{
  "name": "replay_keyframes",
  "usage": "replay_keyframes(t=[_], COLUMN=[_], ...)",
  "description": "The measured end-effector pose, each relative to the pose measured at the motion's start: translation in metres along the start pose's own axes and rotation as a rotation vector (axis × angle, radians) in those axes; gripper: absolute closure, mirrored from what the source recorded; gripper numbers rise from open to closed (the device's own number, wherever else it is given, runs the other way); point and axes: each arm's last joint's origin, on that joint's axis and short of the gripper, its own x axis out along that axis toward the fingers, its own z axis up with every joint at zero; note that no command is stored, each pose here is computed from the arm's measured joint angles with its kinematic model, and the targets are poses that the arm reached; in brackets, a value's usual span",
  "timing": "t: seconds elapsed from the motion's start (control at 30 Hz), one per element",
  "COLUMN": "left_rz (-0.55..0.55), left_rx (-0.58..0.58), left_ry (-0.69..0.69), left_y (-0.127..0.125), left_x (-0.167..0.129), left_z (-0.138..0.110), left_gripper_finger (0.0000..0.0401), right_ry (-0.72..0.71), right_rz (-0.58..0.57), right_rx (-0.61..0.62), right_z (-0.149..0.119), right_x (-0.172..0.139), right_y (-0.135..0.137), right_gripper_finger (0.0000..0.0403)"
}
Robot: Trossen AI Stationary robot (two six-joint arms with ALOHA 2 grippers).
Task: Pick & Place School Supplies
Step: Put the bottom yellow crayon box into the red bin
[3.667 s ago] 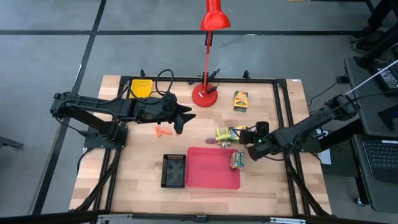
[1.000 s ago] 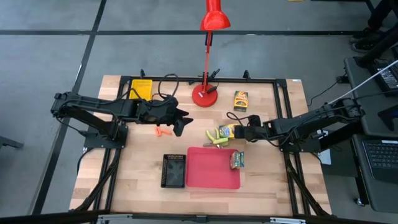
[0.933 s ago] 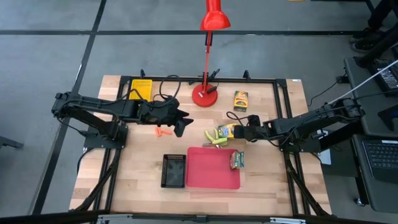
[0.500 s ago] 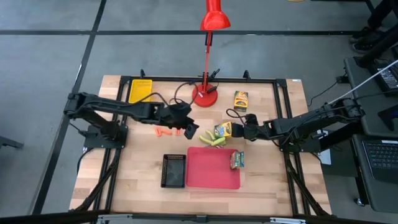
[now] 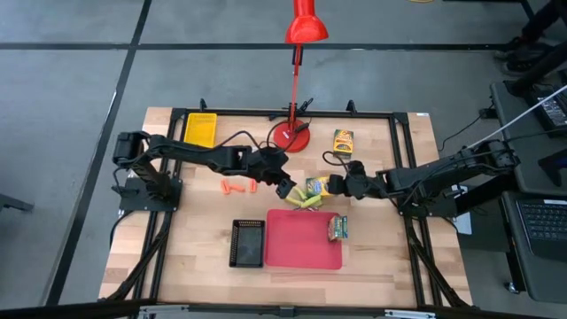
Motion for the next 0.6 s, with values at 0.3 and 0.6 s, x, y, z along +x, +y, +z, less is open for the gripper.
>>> replay_keyframes(t=[0.3,0.6], left_rz=[-0.008,-0.030], left_rx=[0.016,-0.026], left_ry=[0.003,0.005], left_y=[-0.001,0.001], left_x=[-0.001,0.001], left_z=[0.000,0.003], left_gripper_finger=[0.0201,0.0204], right_ry=[-0.001,0.046], right_rz=[-0.155,-0.311], right_rx=[-0.014,-0.005], right_z=[0.004,0.003], right_x=[-0.003,-0.007], right_y=[-0.006,-0.021], right_gripper_finger=[0.0364,0.0364])
